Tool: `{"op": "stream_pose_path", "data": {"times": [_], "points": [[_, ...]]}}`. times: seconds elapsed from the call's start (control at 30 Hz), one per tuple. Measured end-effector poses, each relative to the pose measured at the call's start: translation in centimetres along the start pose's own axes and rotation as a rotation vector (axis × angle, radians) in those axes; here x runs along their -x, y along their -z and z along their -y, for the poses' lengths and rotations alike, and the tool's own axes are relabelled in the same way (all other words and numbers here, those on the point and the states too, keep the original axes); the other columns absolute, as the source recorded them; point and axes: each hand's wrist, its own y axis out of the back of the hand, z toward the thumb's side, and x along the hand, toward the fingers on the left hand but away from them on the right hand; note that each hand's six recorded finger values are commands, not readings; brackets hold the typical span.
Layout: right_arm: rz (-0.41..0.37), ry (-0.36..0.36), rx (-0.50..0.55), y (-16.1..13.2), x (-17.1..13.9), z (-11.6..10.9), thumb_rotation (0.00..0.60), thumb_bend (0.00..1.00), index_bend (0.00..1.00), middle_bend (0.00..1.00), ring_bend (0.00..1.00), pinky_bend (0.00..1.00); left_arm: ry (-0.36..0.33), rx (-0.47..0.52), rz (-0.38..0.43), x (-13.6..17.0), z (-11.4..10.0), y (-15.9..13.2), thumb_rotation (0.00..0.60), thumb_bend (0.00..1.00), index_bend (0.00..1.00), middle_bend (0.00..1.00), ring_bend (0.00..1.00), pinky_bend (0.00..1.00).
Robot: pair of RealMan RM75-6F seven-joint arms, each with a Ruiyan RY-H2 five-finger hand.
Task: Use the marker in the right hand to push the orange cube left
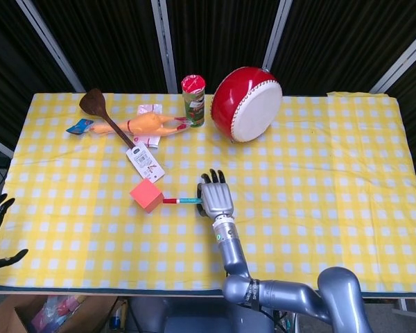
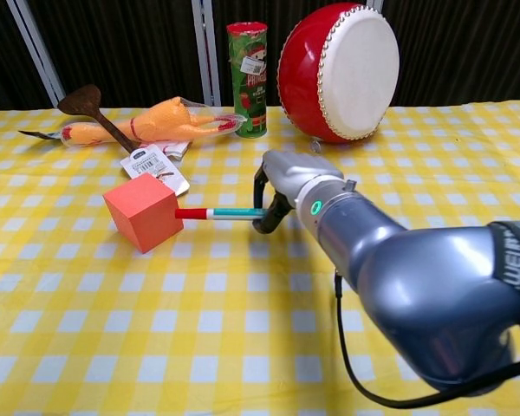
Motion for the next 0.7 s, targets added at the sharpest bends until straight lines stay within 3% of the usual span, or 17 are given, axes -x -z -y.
{"op": "stream_pose_path", "data": {"times": [0.4, 0.7], "points": [[0.086, 0.078, -0.098, 9.0, -2.2, -5.3, 0.600, 0.55, 0.65, 0.20, 0.00, 0.00, -0.001, -0.023, 0.015, 0.2, 0.2, -0.5, 0.600, 0.00, 0.00, 0.00, 0.00, 0.00], [0.132, 0.065, -0.151, 16.0, -3.5, -6.3, 0.600, 0.55, 0.65, 0.20, 0.00, 0.00, -0.019, -0.054, 0.038, 0.4, 0.4, -1.0, 0.600, 0.00, 0.00, 0.00, 0.00, 0.00]]}}
